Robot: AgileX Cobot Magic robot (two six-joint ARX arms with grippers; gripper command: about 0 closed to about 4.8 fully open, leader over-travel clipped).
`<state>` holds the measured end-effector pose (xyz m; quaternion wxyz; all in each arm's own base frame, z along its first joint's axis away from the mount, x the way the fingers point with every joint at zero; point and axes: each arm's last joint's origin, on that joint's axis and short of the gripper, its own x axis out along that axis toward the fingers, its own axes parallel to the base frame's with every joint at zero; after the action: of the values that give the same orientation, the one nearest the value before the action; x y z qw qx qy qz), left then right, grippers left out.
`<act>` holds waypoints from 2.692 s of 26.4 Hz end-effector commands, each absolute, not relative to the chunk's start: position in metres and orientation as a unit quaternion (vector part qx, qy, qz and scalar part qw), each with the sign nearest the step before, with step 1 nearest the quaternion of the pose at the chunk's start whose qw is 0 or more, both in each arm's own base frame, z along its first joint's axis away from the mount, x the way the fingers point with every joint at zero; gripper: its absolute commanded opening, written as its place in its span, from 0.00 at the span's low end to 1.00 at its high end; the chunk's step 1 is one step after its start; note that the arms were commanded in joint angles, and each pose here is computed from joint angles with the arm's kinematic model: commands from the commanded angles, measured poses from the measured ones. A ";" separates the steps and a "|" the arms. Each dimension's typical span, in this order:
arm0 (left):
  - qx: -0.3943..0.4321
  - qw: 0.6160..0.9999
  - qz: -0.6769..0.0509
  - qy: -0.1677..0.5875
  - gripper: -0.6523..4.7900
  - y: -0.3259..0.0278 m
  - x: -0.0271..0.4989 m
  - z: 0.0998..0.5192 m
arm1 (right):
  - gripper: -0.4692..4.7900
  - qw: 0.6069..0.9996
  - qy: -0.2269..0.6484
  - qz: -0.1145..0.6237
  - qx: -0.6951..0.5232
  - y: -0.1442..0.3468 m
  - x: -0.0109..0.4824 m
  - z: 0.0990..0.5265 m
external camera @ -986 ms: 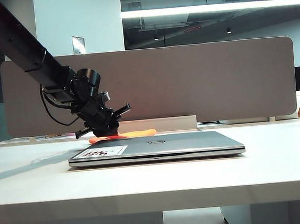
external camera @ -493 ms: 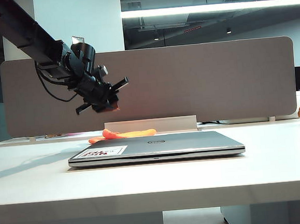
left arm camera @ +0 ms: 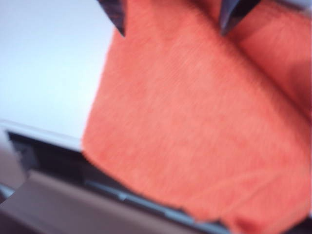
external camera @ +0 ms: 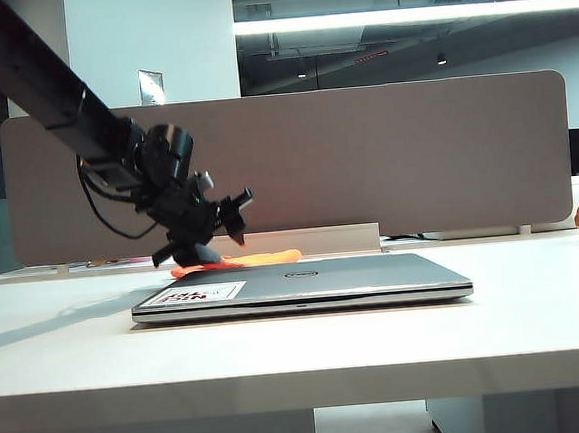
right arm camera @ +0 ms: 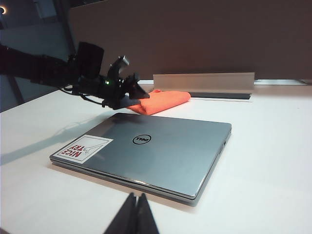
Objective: Pick up the orange rag and put it over the laptop.
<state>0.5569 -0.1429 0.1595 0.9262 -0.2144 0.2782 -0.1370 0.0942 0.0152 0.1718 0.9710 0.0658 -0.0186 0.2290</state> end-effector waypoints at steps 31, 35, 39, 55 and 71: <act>-0.222 0.934 -0.126 0.250 0.11 -0.143 0.563 0.148 | 0.08 0.970 -0.025 0.231 0.066 0.015 0.094 0.172; -0.223 0.934 -0.134 0.245 0.11 -0.143 0.563 0.150 | 0.08 0.970 -0.025 0.231 0.066 0.015 0.094 0.172; -0.227 0.932 -0.164 0.231 0.11 -0.145 0.563 0.161 | 0.08 0.970 -0.025 0.231 0.066 0.015 0.094 0.172; -0.231 0.919 -0.300 0.107 0.11 -0.142 0.517 0.328 | 0.08 0.971 -0.021 0.230 0.067 0.015 0.094 0.172; -0.196 0.910 -0.344 0.123 0.11 -0.127 0.446 0.423 | 0.08 0.971 -0.007 0.229 0.070 0.015 0.094 0.169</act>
<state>0.4542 -0.1279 0.4158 0.9079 -0.2173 0.1191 -0.3381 0.0944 0.0152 0.1689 0.9712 0.0687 -0.0031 0.2281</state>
